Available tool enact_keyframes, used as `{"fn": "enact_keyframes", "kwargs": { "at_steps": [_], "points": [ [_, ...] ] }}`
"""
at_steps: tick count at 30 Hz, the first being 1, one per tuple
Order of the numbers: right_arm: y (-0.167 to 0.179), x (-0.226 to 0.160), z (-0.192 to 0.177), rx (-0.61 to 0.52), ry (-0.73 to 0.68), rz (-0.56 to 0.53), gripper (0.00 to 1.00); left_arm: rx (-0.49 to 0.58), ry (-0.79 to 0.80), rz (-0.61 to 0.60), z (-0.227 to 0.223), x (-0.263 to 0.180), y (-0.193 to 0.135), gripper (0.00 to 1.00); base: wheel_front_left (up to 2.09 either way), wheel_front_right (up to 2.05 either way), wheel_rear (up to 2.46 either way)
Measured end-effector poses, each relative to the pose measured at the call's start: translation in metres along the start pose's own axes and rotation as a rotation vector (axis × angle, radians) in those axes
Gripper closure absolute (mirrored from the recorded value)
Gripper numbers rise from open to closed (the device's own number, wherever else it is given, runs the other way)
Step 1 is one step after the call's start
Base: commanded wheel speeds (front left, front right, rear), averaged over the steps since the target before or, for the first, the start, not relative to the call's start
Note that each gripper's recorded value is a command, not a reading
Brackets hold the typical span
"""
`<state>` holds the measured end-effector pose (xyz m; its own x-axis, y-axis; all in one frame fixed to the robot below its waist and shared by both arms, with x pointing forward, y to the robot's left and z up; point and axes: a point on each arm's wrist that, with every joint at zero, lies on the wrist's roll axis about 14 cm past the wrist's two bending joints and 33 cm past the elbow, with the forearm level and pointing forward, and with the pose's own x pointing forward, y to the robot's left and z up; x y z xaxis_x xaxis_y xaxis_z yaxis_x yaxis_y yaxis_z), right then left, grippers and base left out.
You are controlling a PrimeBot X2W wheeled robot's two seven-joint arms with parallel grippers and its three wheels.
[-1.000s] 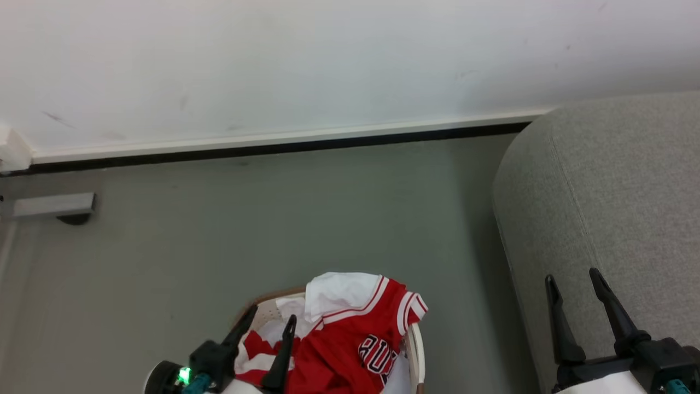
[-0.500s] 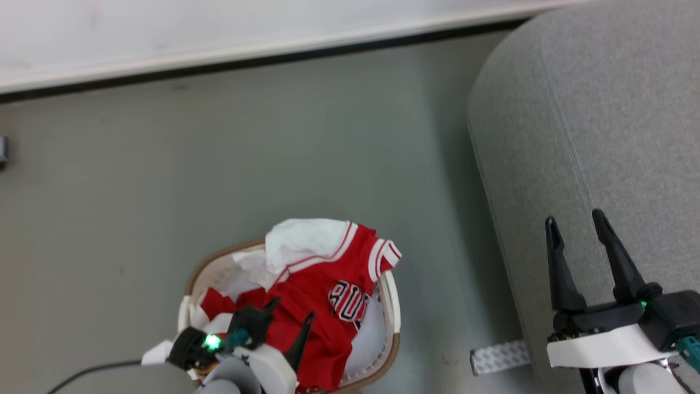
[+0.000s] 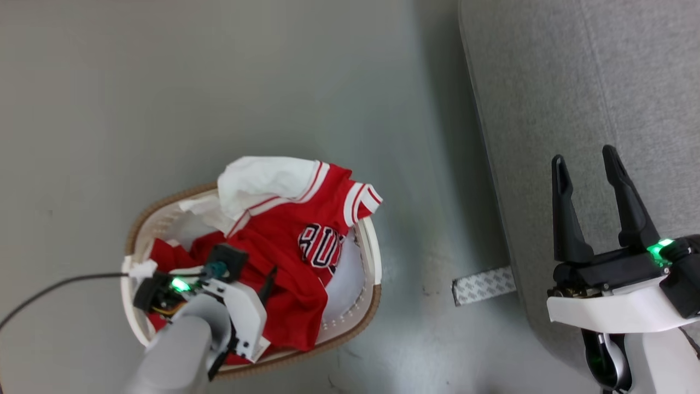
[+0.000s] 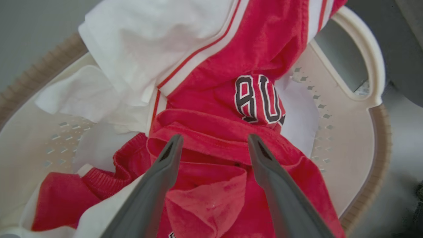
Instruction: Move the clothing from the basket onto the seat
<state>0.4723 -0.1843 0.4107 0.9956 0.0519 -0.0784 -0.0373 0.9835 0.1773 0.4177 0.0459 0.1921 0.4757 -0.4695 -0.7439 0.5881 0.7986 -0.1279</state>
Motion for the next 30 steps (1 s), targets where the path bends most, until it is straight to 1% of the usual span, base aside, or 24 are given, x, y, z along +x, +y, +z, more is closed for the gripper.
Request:
{"fn": "enact_keyframes", "kwargs": {
  "at_steps": [2, 3, 11, 24, 25, 26, 27, 28, 30],
  "points": [
    [-0.004, 0.003, -0.007, -0.001, 0.013, -0.008, 0.00, 0.000, 0.023, -0.008, -0.007, 0.010, 0.003, 0.00, 0.00, 0.00, 0.00],
    [-0.007, 0.006, -0.014, 0.001, 0.025, -0.014, 0.00, 0.013, 0.058, -0.019, -0.017, 0.018, 0.004, 0.00, 0.00, 0.00, 0.00],
    [-0.011, 0.011, -0.034, 0.012, 0.063, -0.019, 0.00, 0.025, 0.120, -0.063, -0.040, 0.041, 0.000, 0.00, 0.00, 0.00, 0.00],
    [-0.025, 0.011, -0.059, 0.000, 0.116, -0.048, 0.00, 0.046, 0.160, -0.126, -0.060, 0.070, -0.009, 0.00, 0.00, 0.00, 0.00],
    [-0.025, 0.011, -0.062, -0.002, 0.121, -0.048, 0.00, 0.048, 0.162, -0.130, -0.061, 0.072, -0.010, 0.18, 0.00, 0.00, 0.00],
    [-0.025, 0.012, -0.063, -0.002, 0.125, -0.048, 0.00, 0.051, 0.160, -0.135, -0.062, 0.072, -0.011, 0.62, 0.00, 0.00, 0.00],
    [-0.025, 0.012, -0.065, -0.002, 0.127, -0.048, 0.00, 0.053, 0.154, -0.138, -0.061, 0.073, -0.013, 0.93, 0.00, 0.00, 0.00],
    [-0.025, 0.012, -0.065, -0.003, 0.128, -0.047, 0.00, 0.051, 0.146, -0.139, -0.059, 0.073, -0.013, 1.00, 0.00, 0.00, 0.00],
    [-0.024, 0.012, -0.066, -0.004, 0.129, -0.045, 0.00, 0.037, 0.122, -0.134, -0.053, 0.072, -0.013, 1.00, 0.00, 0.00, 0.00]
  ]
}}
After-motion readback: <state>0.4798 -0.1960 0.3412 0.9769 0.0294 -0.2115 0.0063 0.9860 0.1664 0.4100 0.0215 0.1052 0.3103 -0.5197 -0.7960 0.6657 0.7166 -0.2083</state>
